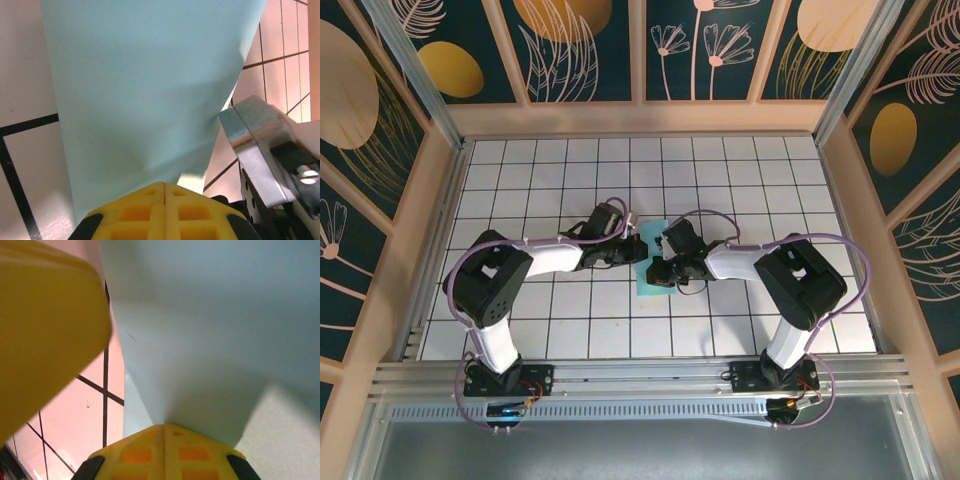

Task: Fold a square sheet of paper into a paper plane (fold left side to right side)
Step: First fold the square sheet of paper in half at the center of the table.

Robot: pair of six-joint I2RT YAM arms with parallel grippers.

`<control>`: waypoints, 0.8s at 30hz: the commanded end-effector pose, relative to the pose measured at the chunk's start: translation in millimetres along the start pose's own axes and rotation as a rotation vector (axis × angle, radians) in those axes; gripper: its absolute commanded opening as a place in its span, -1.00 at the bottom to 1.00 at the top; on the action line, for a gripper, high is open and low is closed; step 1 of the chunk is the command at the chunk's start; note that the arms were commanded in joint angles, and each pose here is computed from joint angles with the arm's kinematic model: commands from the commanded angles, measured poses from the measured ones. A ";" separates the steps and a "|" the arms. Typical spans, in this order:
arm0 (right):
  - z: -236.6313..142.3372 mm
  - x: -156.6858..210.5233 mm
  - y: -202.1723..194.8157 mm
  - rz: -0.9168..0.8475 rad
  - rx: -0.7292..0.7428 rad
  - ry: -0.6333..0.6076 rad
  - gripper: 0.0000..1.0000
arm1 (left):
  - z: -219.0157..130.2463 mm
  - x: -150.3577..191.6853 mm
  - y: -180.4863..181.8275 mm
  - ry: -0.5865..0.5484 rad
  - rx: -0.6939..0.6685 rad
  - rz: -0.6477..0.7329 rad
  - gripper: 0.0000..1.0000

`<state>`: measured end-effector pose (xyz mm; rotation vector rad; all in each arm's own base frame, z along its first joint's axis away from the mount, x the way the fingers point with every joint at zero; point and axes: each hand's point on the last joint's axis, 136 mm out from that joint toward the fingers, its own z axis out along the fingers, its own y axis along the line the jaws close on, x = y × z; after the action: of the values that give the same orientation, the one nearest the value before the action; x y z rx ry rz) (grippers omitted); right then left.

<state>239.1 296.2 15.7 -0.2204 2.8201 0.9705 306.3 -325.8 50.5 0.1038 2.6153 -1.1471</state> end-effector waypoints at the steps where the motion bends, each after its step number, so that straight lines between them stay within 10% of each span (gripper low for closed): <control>1: 6.4 13.9 -30.0 0.009 0.129 0.035 -1.00 | 6.9 7.3 3.5 0.033 0.023 -0.001 -1.00; 24: 9.7 27.0 -46.6 -0.015 0.216 0.090 -1.00 | 22.0 15.1 47.3 0.027 -0.097 -0.025 -1.00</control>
<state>238.8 296.6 15.0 -0.2844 2.8271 0.9091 297.5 -319.7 14.4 0.0864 2.6840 -1.1160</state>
